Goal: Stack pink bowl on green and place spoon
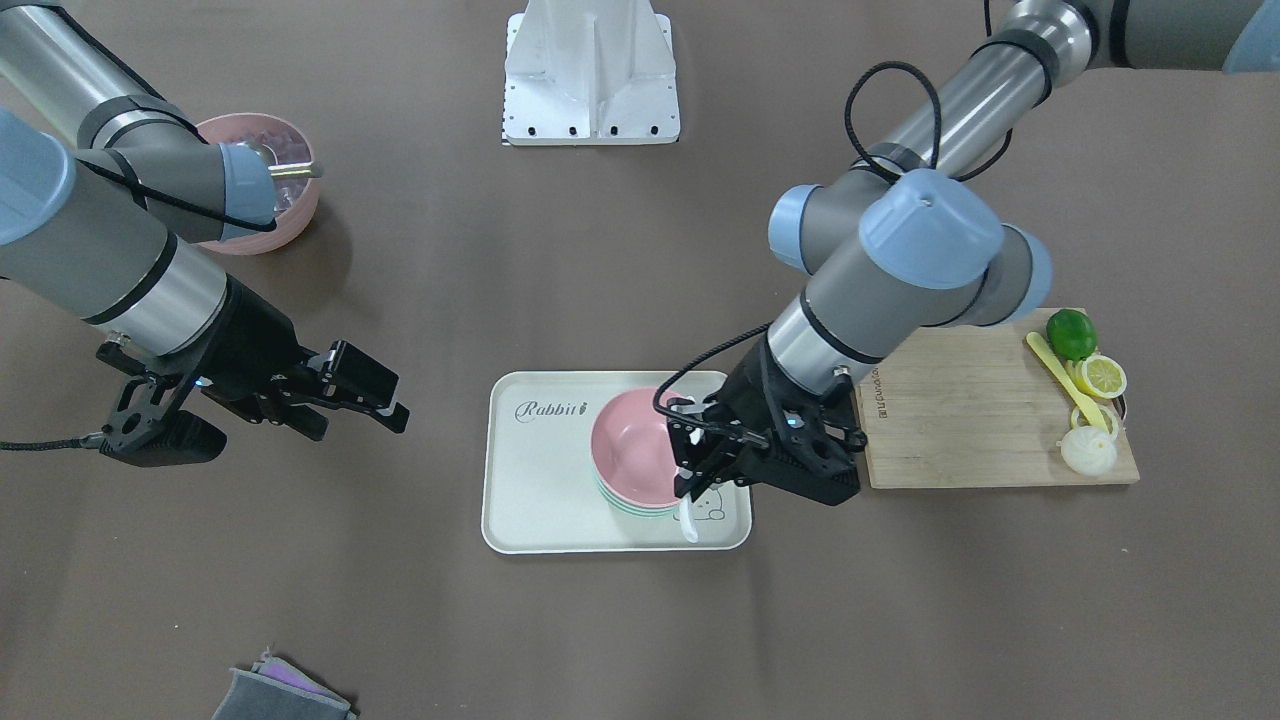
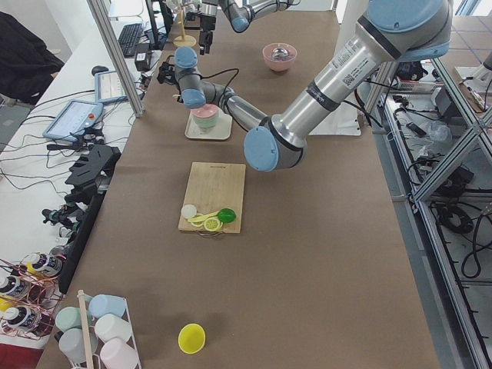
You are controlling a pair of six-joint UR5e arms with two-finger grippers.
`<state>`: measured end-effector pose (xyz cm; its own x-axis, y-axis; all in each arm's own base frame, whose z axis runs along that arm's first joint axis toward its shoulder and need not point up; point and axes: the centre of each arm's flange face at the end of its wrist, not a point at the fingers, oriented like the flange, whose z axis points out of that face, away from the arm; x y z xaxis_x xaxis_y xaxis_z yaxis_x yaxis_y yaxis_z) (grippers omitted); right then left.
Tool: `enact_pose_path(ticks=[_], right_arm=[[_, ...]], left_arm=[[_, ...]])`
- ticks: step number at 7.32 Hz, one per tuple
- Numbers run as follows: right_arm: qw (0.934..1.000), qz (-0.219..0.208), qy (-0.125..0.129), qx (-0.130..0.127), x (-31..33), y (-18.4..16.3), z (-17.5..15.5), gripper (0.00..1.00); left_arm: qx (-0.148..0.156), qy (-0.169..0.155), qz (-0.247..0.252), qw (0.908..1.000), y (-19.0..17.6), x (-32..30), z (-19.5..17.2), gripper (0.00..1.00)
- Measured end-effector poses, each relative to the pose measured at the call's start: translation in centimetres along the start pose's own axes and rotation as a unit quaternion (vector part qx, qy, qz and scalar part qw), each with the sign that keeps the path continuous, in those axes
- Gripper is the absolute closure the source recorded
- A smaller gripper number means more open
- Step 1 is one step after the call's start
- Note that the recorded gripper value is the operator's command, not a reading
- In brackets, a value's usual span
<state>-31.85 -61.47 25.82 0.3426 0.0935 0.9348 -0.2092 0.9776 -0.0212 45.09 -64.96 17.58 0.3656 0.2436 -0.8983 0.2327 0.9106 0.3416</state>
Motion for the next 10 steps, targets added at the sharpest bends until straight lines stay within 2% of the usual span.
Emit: enact_pose_path(ticks=[2,3,4,7,8,9,10], right_arm=[[1.0,-0.003,0.002,0.001,0.3,0.0,0.1,0.0],[1.0,-0.003,0.002,0.002,0.3,0.0,0.1,0.0],[1.0,-0.003,0.003,0.002,0.2,0.0,0.1,0.0],[1.0,-0.001,0.003,0.003,0.2,-0.1,0.1,0.0],[1.0,0.0,0.004,0.003,0.3,-0.2,-0.1,0.0],[0.9999,0.005,0.005,0.007,1.0,-0.9,-1.1,0.0],[0.9998,0.006,0.01,0.014,2.5,-2.1,-3.0,0.0]], left_arm=[[0.01,-0.005,0.004,0.9999,1.4,0.9,1.9,1.0],[0.01,-0.007,0.001,0.9999,1.7,0.7,2.2,0.46],[0.008,-0.008,-0.003,0.9999,1.9,0.4,2.3,0.02],[0.013,0.008,-0.064,0.9978,2.0,1.2,1.5,0.02],[0.014,0.012,-0.071,0.9973,1.8,1.4,1.0,0.02],[0.014,0.013,-0.075,0.997,0.9,0.6,-0.5,0.02],[0.012,0.01,-0.078,0.9968,-0.8,-2.1,-3.5,0.02]])
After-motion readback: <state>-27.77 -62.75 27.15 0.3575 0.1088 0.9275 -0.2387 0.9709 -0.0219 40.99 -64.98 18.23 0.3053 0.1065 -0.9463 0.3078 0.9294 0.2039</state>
